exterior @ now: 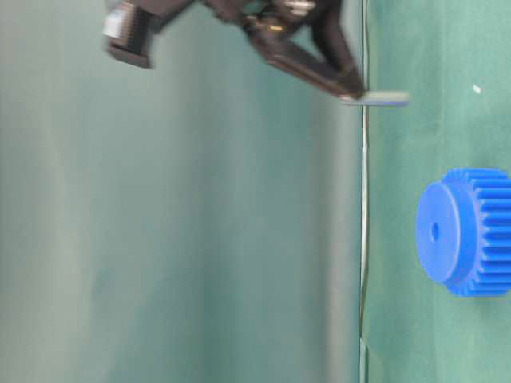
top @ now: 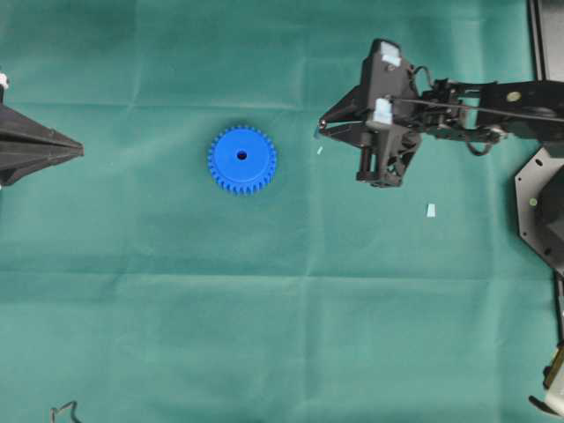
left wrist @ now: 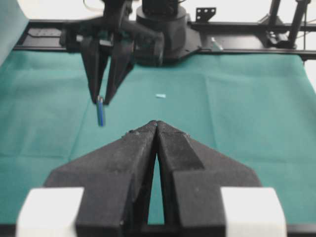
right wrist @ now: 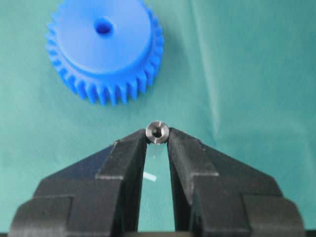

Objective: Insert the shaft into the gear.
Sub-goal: 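Lower the right gripper and close it on the silver shaft, then carry the shaft left with the right gripper over the blue gear's hole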

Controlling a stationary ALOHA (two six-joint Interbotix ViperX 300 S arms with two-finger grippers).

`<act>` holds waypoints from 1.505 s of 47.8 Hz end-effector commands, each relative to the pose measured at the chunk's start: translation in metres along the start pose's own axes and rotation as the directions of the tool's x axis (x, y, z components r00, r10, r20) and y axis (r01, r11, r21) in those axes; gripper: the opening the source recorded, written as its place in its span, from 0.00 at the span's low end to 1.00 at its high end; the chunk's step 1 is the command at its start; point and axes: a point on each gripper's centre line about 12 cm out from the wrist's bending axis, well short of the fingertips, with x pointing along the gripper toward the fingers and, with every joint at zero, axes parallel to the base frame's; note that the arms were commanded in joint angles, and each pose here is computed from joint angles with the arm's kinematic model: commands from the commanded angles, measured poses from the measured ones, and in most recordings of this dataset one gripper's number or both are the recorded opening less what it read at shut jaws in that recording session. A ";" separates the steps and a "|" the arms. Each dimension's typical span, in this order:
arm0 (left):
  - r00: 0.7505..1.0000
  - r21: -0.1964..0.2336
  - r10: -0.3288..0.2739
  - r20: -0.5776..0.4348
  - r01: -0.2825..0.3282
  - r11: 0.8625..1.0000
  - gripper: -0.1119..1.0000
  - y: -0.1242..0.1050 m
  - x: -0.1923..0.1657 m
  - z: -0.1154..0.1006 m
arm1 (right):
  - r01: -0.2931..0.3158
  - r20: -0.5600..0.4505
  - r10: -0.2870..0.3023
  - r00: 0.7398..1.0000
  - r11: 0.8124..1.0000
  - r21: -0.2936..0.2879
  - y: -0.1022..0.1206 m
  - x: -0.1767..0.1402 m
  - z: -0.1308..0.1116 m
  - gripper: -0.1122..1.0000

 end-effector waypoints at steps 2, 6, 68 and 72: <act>1.000 0.003 0.002 0.025 -0.003 1.000 0.10 0.001 0.002 0.010 | -0.008 0.046 0.009 0.999 1.000 -0.004 0.003 -0.017 0.021 0.26; 1.000 0.003 0.003 0.021 -0.003 1.000 0.10 0.001 0.002 0.010 | -0.009 0.041 0.009 0.999 1.000 -0.004 0.003 -0.022 0.020 0.26; 1.000 0.002 0.003 0.018 -0.003 1.000 0.10 0.001 0.002 0.009 | -0.075 0.035 0.078 0.996 0.995 -0.071 0.045 0.059 0.082 0.26; 1.000 0.000 0.003 0.018 -0.003 1.000 0.10 0.001 0.002 0.009 | -0.074 0.026 0.076 0.997 0.995 -0.068 0.044 0.066 0.077 0.26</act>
